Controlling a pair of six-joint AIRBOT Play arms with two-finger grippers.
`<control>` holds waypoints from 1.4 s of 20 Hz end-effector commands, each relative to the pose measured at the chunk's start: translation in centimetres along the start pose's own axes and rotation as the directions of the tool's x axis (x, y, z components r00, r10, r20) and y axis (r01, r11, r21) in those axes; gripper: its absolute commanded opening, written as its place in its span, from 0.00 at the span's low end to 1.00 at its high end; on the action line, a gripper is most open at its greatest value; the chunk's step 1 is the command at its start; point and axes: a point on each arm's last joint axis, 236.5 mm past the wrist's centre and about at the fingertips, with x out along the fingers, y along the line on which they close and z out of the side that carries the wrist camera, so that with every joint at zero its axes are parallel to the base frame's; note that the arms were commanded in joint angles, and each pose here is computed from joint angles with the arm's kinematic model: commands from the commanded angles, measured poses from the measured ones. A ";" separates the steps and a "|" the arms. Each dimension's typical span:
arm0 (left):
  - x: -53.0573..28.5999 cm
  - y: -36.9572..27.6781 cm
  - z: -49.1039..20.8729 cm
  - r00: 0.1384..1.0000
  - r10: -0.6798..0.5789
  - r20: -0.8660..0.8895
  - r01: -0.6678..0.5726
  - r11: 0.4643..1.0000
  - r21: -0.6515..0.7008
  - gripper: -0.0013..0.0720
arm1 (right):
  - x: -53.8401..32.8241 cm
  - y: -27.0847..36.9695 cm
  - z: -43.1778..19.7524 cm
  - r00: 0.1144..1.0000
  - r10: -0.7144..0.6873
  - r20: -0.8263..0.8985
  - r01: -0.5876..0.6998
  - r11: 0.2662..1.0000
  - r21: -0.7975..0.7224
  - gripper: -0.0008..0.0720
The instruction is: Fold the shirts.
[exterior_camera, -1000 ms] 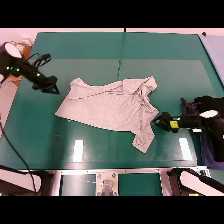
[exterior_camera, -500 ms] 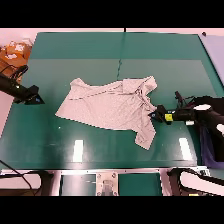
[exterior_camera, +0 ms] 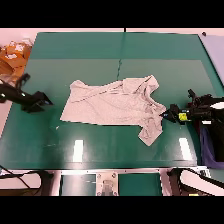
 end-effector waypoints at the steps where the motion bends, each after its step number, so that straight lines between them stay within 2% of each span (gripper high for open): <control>1: 5.3 0.4 -2.7 0.995 -0.101 0.015 0.102 0.988 -0.113 0.96 | -0.2 -0.4 0.1 1.000 -0.006 0.006 0.006 1.000 0.004 0.03; 3: 7.0 -0.8 -3.6 0.980 -0.193 0.048 0.198 0.970 -0.138 0.96 | -0.2 -0.1 0.2 1.000 0.002 0.010 -0.002 1.000 0.007 0.03; 6: 7.3 -2.2 -2.6 0.959 -0.259 0.118 0.274 0.952 -0.138 0.96 | -0.2 -0.3 0.5 1.000 -0.003 0.023 0.003 1.000 0.007 0.03; 7: 7.5 -2.7 -2.2 0.955 -0.265 0.132 0.281 0.952 -0.119 0.91 | -0.2 -0.3 0.5 1.000 -0.003 0.022 0.003 1.000 0.007 0.03; 8: 7.9 -3.4 -2.3 0.956 -0.265 0.126 0.276 0.958 -0.077 0.56 | -0.2 -0.3 0.5 1.000 -0.003 0.023 0.003 1.000 0.007 0.03; 9: 8.5 -4.3 -2.8 0.958 -0.267 0.101 0.270 0.963 -0.022 0.14 | -0.2 -0.3 0.5 1.000 -0.003 0.022 0.003 1.000 0.007 0.03; 10: 8.9 -5.2 -3.5 0.959 -0.275 0.071 0.274 0.962 0.016 0.04 | -0.2 -0.3 0.5 1.000 -0.004 0.025 0.004 1.000 0.007 0.03; 13: 8.3 -5.5 -4.2 0.964 -0.267 0.009 0.267 0.962 0.054 0.04 | -0.4 -0.7 1.3 0.998 -0.016 0.056 0.015 1.000 0.011 0.03; 17: 4.2 1.1 -2.8 0.999 -0.041 -0.009 0.041 0.999 -0.007 0.04 | -2.2 -2.8 3.0 0.991 -0.037 0.130 0.030 0.998 0.053 0.03; 18: 3.0 2.2 -2.5 1.000 -0.025 -0.004 0.025 0.999 -0.021 0.04 | -2.9 -3.6 3.6 0.986 -0.042 0.161 0.029 0.996 0.082 0.03; 21: 2.5 1.9 -2.3 0.998 -0.063 0.009 0.063 0.997 -0.043 0.04 | -3.9 -4.9 4.4 0.978 -0.056 0.203 0.033 0.993 0.115 0.03; 25: 3.3 -0.8 -1.8 0.994 -0.111 0.014 0.111 0.993 0.034 0.04 | -1.9 -4.3 2.8 0.988 -0.051 0.149 0.038 0.995 0.092 0.03; 28: 3.7 -1.4 -2.0 0.994 -0.109 0.003 0.109 0.993 0.054 0.04 | -2.0 -4.8 3.8 0.979 -0.078 0.189 0.066 0.995 0.069 0.03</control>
